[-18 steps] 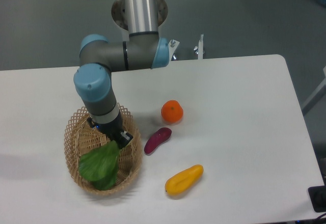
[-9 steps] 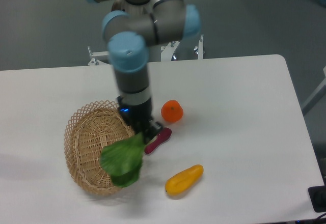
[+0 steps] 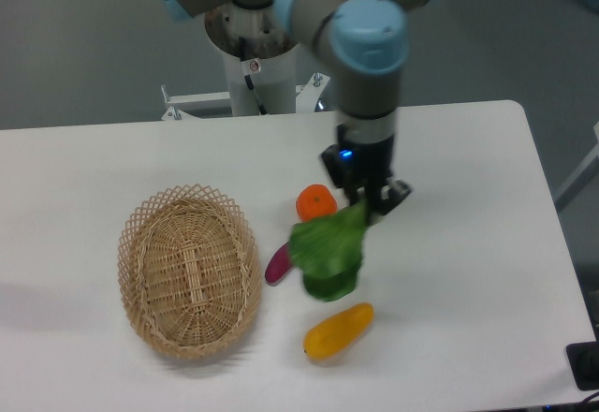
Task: Pick up the green vegetable from the basket
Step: 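Lift the bok choy out of the basket and raise it away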
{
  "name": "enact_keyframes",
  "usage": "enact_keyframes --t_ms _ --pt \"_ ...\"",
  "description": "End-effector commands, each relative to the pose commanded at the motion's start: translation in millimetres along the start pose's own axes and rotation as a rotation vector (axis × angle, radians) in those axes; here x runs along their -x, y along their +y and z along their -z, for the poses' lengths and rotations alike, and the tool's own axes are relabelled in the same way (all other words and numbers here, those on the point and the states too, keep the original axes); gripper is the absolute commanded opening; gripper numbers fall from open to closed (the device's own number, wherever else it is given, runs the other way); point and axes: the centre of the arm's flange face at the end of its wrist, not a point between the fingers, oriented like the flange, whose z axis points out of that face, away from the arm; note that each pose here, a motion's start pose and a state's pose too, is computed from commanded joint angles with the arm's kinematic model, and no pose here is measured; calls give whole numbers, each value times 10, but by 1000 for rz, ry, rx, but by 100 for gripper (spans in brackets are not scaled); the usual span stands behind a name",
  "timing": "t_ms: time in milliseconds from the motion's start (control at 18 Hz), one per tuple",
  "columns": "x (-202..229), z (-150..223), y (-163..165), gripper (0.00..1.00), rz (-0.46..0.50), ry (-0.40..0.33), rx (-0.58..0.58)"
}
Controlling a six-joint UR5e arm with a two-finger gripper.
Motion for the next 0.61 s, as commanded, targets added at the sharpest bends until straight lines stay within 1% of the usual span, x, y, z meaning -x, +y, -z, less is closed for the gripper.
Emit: enact_keyframes --t_ms 167,500,611 --pt "47 13 181 36 -25 22 -7" --pt "41 60 179 36 -30 15 -15" --pt "56 70 227 36 -21 13 -15"
